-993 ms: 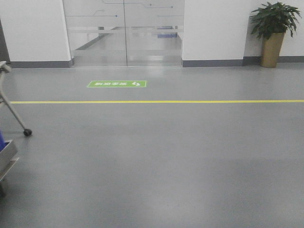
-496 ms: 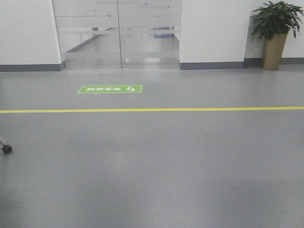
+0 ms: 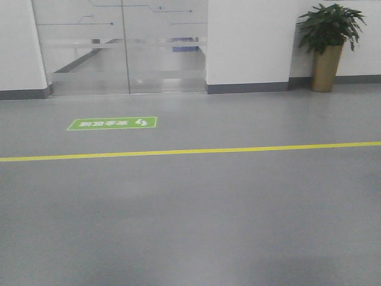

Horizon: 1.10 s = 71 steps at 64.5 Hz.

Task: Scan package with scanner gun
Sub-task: 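Drive the base forward along the aisle past the blue bin racks, then turn the base toward the red table and stop at its edge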

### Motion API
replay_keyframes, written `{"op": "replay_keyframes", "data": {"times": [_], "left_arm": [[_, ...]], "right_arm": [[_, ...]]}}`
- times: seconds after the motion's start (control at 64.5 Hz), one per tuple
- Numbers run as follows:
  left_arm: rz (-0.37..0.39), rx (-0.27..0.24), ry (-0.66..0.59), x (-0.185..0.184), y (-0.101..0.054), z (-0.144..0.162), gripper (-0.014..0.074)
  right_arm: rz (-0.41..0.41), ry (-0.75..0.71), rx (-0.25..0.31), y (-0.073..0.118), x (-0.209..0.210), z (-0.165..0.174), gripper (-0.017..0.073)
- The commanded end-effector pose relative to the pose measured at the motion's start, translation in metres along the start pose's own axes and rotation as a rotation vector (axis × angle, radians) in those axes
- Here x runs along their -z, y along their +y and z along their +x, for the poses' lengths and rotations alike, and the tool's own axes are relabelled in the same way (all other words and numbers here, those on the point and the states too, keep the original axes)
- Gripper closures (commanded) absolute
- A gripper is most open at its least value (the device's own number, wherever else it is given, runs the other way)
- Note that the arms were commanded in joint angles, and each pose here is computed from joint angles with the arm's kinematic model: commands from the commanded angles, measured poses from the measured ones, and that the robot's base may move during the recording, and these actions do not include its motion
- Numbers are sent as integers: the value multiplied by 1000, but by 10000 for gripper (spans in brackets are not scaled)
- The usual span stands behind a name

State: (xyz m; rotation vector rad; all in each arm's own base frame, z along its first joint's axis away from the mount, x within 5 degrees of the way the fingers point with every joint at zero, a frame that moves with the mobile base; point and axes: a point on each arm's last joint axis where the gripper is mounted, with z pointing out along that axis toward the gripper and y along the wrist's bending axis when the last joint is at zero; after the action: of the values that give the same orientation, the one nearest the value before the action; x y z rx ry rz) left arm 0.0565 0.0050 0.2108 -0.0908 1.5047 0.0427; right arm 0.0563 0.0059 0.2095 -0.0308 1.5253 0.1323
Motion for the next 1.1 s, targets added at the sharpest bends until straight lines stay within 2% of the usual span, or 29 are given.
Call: {"op": "replay_keyframes", "data": {"times": [0.0,1.086], "left_arm": [[3,2,-24,0,0,-2,694],[3,2,-24,0,0,-2,694]], "right_arm": [[-2,-19,10,0,0,-2,727],[-2,-19,10,0,0,-2,727]]}}
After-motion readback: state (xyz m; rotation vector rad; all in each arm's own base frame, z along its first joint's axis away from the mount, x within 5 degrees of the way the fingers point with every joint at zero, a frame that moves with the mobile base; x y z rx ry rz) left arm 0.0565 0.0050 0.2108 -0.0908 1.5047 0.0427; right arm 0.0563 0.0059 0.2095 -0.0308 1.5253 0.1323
